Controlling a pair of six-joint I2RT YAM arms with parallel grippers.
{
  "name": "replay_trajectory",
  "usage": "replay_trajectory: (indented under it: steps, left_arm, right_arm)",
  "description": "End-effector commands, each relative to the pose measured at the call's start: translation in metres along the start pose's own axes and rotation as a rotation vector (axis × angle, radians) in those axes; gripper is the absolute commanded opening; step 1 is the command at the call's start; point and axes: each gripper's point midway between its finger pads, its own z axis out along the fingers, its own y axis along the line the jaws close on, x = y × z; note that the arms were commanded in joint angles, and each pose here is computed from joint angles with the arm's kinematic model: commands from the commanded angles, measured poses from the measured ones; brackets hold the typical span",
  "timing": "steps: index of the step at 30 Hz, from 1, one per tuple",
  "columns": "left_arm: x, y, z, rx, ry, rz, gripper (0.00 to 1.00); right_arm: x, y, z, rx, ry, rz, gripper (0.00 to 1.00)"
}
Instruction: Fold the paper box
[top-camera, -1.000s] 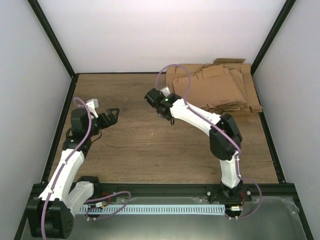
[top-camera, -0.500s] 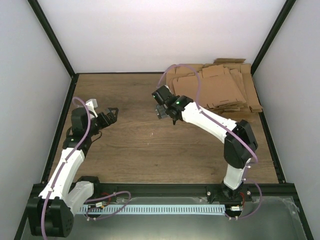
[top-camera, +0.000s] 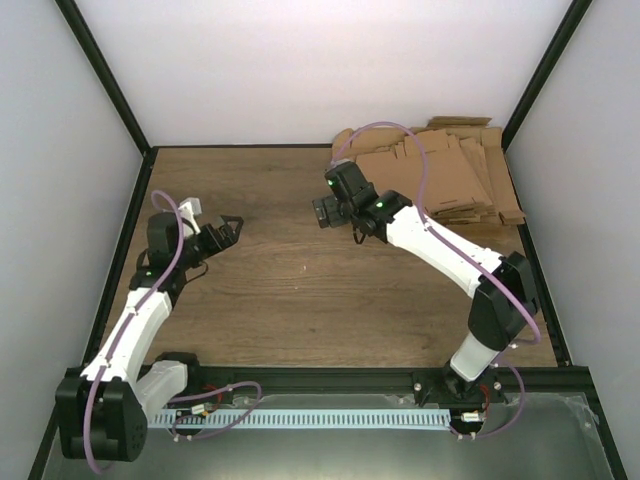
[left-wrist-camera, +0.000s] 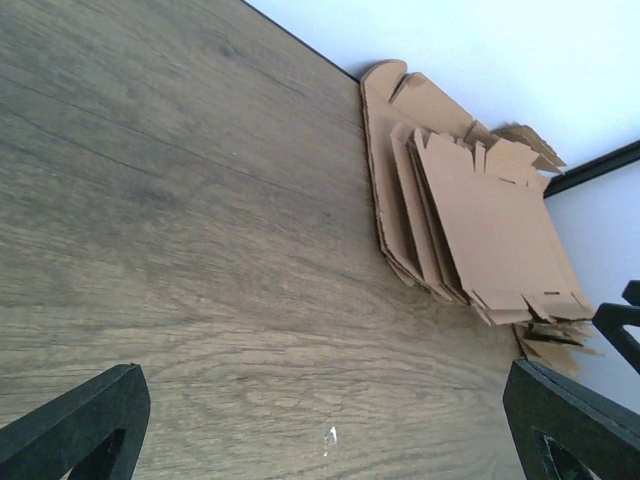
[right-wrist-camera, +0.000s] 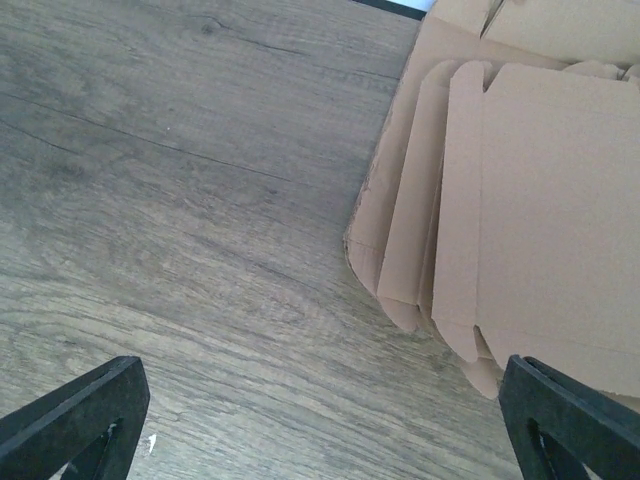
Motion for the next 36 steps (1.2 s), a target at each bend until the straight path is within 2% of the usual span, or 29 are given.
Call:
replay_trajectory:
  steps: [1, 9, 24, 27, 31, 36]
  left_arm:
    - [-0.004, -0.018, 0.002, 0.092, 0.003, 0.009, 1.0]
    - [0.017, -0.026, 0.014, 0.179, 0.077, -0.025, 1.0]
    - [0.059, -0.071, 0.045, 0.266, 0.208, 0.045, 1.0]
    - [0.068, -0.083, 0.053, 0.282, 0.234, 0.06, 1.0]
    - [0.078, -0.093, 0.069, 0.331, 0.264, 0.024, 1.0]
    - [0.085, -0.099, 0.098, 0.376, 0.317, -0.02, 0.95]
  right_arm:
    - [-0.012, -0.003, -0.008, -0.04, -0.044, 0.059, 1.0]
    - [-0.011, -0.028, -0.009, -0.068, -0.053, 0.142, 1.0]
    - [-0.001, -0.085, -0.013, -0.106, -0.064, 0.354, 1.0]
    - [0.003, -0.099, -0.011, -0.165, -0.073, 0.418, 0.99]
    - [0.014, -0.11, 0.004, -0.274, -0.027, 0.485, 0.98]
    - [0.027, -0.109, 0.03, -0.287, 0.053, 0.482, 0.98]
